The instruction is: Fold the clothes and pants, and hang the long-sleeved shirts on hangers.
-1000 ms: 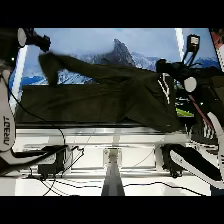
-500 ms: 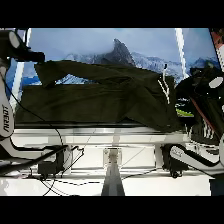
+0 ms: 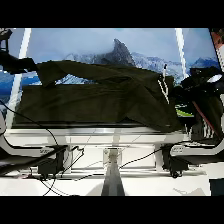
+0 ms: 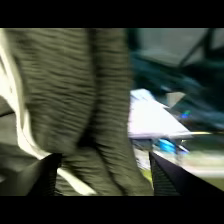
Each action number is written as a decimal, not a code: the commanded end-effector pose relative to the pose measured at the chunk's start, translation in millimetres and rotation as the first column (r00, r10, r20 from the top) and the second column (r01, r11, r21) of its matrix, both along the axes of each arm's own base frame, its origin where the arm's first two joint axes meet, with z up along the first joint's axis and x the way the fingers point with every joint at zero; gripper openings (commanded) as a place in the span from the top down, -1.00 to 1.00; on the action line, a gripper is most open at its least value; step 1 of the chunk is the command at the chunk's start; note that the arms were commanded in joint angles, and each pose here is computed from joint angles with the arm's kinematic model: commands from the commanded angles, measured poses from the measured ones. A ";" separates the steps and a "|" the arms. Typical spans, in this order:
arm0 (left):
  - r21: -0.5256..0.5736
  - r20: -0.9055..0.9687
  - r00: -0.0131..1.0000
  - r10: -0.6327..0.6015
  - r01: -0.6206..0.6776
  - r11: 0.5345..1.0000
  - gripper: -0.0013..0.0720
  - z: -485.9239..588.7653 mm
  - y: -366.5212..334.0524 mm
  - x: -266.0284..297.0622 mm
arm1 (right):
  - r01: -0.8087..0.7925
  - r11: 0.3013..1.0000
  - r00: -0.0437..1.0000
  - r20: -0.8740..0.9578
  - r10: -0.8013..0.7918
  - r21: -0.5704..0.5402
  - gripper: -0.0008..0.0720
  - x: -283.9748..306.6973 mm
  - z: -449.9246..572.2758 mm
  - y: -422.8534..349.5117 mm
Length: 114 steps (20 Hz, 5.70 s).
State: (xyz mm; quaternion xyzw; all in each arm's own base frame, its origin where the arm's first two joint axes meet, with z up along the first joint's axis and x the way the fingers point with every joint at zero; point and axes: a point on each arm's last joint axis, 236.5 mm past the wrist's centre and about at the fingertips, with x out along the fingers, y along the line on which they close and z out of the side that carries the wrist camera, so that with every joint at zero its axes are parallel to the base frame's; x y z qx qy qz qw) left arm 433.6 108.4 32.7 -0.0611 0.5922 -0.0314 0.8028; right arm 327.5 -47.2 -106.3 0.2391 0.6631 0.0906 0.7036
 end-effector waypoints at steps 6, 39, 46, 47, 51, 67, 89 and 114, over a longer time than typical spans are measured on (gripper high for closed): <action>-0.078 -0.078 0.997 0.018 -0.024 0.997 -0.66 -23.6 6.7 -11.6 | -0.144 0.969 0.954 0.290 0.082 0.201 0.88 46.4 36.4 43.9; 0.178 0.412 0.905 0.106 -0.194 0.965 0.88 96.5 92.9 92.8 | 0.041 0.990 0.835 0.548 0.041 -0.137 0.91 108.5 124.6 -25.5; 0.143 0.164 0.985 0.049 -0.073 0.987 0.88 37.9 77.8 58.6 | 0.010 0.971 0.871 0.479 0.109 -0.239 0.91 94.2 107.8 -41.9; 0.129 0.123 0.992 0.027 -0.043 0.991 0.88 24.9 70.6 55.3 | 0.010 0.971 0.871 0.479 0.110 -0.240 0.91 94.3 107.8 -42.1; 0.088 -0.038 0.992 -0.117 0.120 0.989 0.89 -34.1 31.6 49.5 | 0.005 0.968 0.873 0.473 0.118 -0.252 0.90 93.0 106.4 -44.0; 0.151 -0.126 0.985 0.118 -0.099 0.984 -0.31 -66.9 113.4 17.6 | 0.042 0.969 0.885 0.459 0.076 -0.243 0.91 92.0 104.7 -47.5; -0.408 0.051 0.967 0.249 -0.208 0.889 0.88 -72.1 74.0 39.1 | 0.075 0.965 0.897 0.440 0.044 -0.250 0.91 90.0 102.2 -53.5; -0.051 0.450 0.806 0.385 -0.408 0.912 0.89 169.6 120.9 -28.5 | 0.098 0.954 0.895 0.445 0.040 -0.283 0.91 91.5 102.8 -62.9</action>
